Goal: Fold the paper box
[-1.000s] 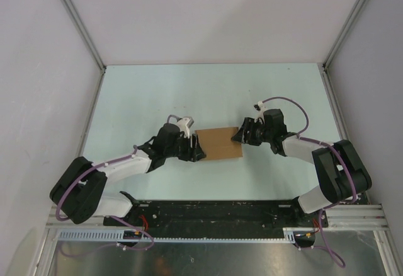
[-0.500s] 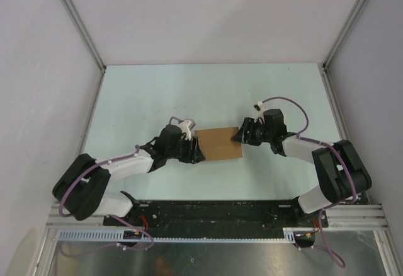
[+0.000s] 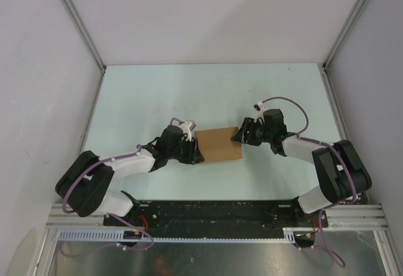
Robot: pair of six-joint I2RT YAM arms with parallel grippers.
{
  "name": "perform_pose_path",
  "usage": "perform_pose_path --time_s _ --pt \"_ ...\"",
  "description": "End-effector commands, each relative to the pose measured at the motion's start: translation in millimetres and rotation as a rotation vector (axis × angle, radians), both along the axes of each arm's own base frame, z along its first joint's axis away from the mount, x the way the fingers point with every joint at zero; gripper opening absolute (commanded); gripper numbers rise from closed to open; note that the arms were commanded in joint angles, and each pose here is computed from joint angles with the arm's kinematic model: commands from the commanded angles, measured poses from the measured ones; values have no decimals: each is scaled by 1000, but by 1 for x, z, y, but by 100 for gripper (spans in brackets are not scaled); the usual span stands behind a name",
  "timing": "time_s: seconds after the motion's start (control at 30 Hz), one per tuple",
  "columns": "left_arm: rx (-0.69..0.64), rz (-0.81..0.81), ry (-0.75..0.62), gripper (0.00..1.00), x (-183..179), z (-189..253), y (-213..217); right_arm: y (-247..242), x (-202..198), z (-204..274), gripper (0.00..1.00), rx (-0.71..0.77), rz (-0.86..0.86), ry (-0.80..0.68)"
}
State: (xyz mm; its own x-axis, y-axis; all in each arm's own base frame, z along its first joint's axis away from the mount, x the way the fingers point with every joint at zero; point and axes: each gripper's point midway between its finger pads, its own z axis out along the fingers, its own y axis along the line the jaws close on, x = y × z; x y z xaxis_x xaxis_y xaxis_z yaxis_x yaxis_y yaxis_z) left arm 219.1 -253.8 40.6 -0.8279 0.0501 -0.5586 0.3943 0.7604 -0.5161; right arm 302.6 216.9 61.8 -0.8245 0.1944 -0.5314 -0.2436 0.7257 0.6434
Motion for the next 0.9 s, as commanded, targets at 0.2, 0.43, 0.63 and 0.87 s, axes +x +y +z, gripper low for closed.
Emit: perform_pose_path --time_s 0.2,0.43,0.63,0.87 --pt "12 -1 -50 45 13 3 -5 4 12 15 57 19 4 -47" --pt "51 4 -66 45 17 1 0 4 12 14 57 21 5 -46" --pt "55 -3 -81 48 18 8 1 5 12 13 57 23 6 -43" --pt "37 3 -119 52 19 25 2 6 13 15 57 30 8 -49"
